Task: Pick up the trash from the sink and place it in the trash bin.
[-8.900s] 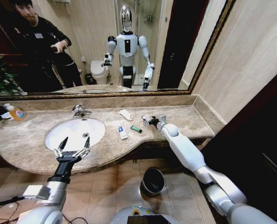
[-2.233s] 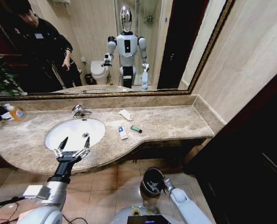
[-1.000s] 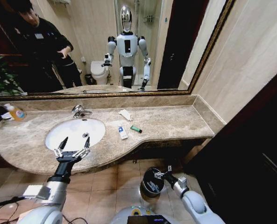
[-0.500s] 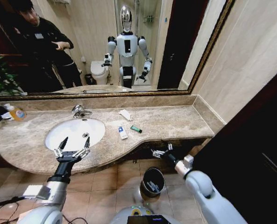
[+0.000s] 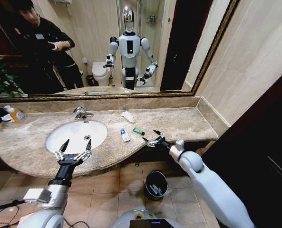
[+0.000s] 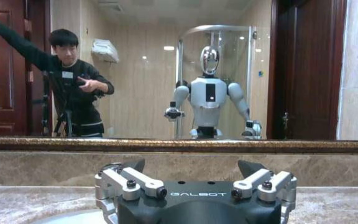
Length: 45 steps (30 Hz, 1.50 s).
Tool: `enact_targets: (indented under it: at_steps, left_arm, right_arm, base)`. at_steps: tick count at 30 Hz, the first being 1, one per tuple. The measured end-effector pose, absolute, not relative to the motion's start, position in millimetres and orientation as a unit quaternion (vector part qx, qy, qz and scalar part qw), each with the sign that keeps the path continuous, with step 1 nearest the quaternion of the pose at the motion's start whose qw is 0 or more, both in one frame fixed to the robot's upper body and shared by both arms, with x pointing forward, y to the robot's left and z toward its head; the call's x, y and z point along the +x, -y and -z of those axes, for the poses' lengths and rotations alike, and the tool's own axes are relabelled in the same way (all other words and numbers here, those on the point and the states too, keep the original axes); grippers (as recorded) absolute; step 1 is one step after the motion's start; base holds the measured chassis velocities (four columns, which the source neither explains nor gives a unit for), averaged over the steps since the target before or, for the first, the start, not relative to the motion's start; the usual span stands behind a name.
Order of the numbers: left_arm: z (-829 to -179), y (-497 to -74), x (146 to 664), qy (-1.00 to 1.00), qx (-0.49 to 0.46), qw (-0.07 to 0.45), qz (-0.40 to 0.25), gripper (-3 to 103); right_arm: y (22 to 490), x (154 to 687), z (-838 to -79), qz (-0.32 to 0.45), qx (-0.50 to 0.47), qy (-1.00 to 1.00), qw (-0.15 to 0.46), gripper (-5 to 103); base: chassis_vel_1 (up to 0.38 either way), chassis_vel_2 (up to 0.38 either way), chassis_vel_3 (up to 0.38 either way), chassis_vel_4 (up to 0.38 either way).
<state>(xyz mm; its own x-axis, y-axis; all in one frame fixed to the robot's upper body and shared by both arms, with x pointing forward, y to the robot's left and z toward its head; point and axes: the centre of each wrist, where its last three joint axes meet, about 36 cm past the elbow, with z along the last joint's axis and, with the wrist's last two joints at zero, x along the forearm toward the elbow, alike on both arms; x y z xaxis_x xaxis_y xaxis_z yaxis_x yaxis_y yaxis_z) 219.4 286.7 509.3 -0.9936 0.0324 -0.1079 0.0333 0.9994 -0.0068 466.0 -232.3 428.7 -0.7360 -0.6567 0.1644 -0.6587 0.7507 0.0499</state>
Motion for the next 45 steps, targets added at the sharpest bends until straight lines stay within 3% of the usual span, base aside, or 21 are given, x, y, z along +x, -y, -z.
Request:
enact_targets:
  at_steps: [11, 29, 31, 33, 35, 38, 45]
  left_arm:
    - [-509.3, -286.7, 219.5, -0.998, 0.016, 0.054, 0.004, 100]
    - [-509.3, -286.7, 219.4, -0.998, 0.016, 0.054, 0.004, 100]
    - [-509.3, -286.7, 219.5, -0.998, 0.016, 0.054, 0.004, 100]
    - [-509.3, -286.7, 219.4, -0.998, 0.016, 0.054, 0.004, 100]
    - [-509.3, -286.7, 219.5, -0.998, 0.016, 0.054, 0.004, 100]
    - [-509.3, -286.7, 219.4, -0.998, 0.016, 0.054, 0.004, 100]
    - [-509.3, -286.7, 219.5, -0.998, 0.016, 0.054, 0.004, 100]
  right_arm:
    - [184.9, 515.3, -422.5, -0.027, 0.368, 0.924, 0.1, 100]
    - [202.5, 537.1, -410.7, -0.044, 0.348, 0.929, 0.12, 103]
    - [202.8, 536.6, -409.9, -0.043, 0.347, 0.929, 0.121, 100]
    - [202.8, 534.7, -407.3, -0.043, 0.346, 0.929, 0.123, 86]
    - [202.7, 534.1, -406.5, -0.043, 0.346, 0.929, 0.123, 86]
    - [202.5, 531.9, -403.2, -0.046, 0.344, 0.929, 0.125, 71]
    - [201.5, 529.8, -400.8, -0.046, 0.344, 0.929, 0.128, 65]
  base:
    - [0.0, 0.0, 0.0, 0.0]
    - [0.0, 0.0, 0.0, 0.0]
    - [0.0, 0.0, 0.0, 0.0]
    - [0.0, 0.0, 0.0, 0.0]
    - [0.0, 0.0, 0.0, 0.0]
    - [0.0, 0.0, 0.0, 0.0]
    - [0.0, 0.0, 0.0, 0.0]
